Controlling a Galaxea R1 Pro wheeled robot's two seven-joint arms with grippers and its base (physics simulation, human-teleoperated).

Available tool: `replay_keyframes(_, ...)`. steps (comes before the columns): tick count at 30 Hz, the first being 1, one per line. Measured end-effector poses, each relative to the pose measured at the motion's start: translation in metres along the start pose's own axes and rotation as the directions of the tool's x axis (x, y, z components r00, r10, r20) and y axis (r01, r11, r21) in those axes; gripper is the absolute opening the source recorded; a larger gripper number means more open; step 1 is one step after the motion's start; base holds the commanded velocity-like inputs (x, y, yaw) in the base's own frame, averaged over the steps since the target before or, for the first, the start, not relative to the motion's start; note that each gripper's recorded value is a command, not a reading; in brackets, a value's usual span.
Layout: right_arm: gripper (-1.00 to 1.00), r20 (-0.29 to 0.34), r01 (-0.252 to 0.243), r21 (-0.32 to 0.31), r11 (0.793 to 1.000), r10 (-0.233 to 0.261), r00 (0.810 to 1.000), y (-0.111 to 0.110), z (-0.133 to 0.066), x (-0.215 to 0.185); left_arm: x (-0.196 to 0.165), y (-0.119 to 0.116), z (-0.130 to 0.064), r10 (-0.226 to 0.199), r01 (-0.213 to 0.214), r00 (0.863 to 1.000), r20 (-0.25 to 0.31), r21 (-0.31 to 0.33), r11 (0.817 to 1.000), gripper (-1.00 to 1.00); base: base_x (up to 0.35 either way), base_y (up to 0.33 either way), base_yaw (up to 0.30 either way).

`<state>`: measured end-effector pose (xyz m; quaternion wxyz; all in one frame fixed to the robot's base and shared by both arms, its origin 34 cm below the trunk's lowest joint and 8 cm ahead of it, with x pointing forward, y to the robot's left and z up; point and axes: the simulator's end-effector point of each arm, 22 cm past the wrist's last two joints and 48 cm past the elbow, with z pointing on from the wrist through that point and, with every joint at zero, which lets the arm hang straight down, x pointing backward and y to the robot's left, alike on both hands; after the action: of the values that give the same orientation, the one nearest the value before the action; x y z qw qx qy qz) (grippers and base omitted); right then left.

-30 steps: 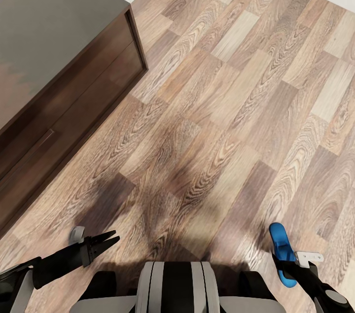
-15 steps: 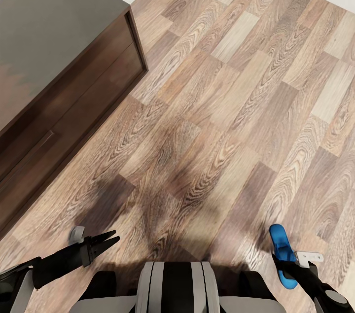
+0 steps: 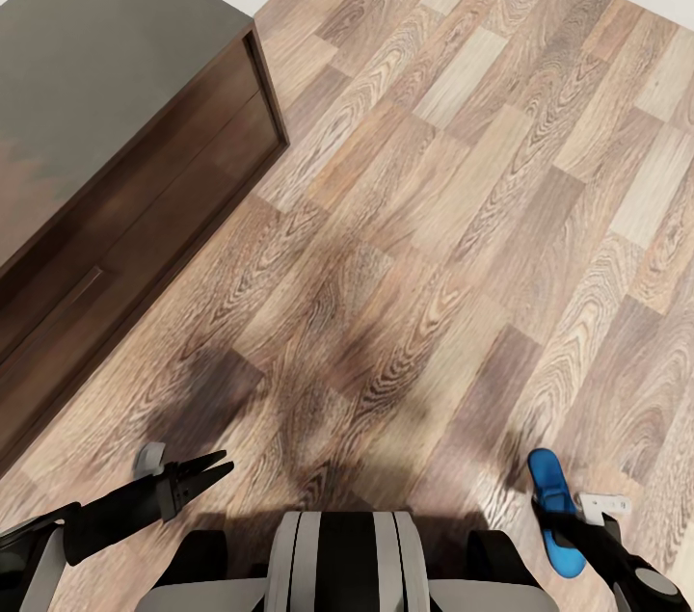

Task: In the bedroom, move the book from the bed onto either nightstand, and place the two sandals side by side next to the bed.

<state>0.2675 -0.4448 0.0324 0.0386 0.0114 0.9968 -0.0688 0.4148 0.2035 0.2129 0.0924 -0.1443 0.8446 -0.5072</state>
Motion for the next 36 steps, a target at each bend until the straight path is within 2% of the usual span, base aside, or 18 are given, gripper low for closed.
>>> replay_keyframes(10, 1.0, -0.049, -0.011, -0.001, 1.0, 0.011, 0.999, 0.0, 0.0, 0.023, 0.0, 0.0, 0.0, 0.0, 0.0, 1.0, 0.0, 0.0, 1.0, 1.0, 0.0, 0.0, 0.0)
replay_keyframes(34, 1.0, -0.052, -0.012, -0.001, 1.0, 0.012, 0.999, 0.0, 0.0, 0.025, 0.0, 0.0, 0.0, 0.001, -0.001, 1.0, 0.001, 0.0, 1.0, 1.0, 0.0, 0.0, 0.0)
replay_keyframes(35, -1.0, -0.052, -0.012, -0.001, 1.0, 0.012, 0.999, 0.0, 0.0, 0.025, 0.0, 0.0, 0.0, 0.001, -0.001, 1.0, 0.001, 0.0, 1.0, 1.0, 0.0, 0.0, 0.0)
replay_keyframes(36, -1.0, -0.052, -0.012, -0.001, 1.0, 0.012, 0.999, 0.0, 0.0, 0.025, 0.0, 0.0, 0.0, 0.0, 0.0, 1.0, 0.001, 0.0, 1.0, 1.0, 0.0, 0.0, 0.0)
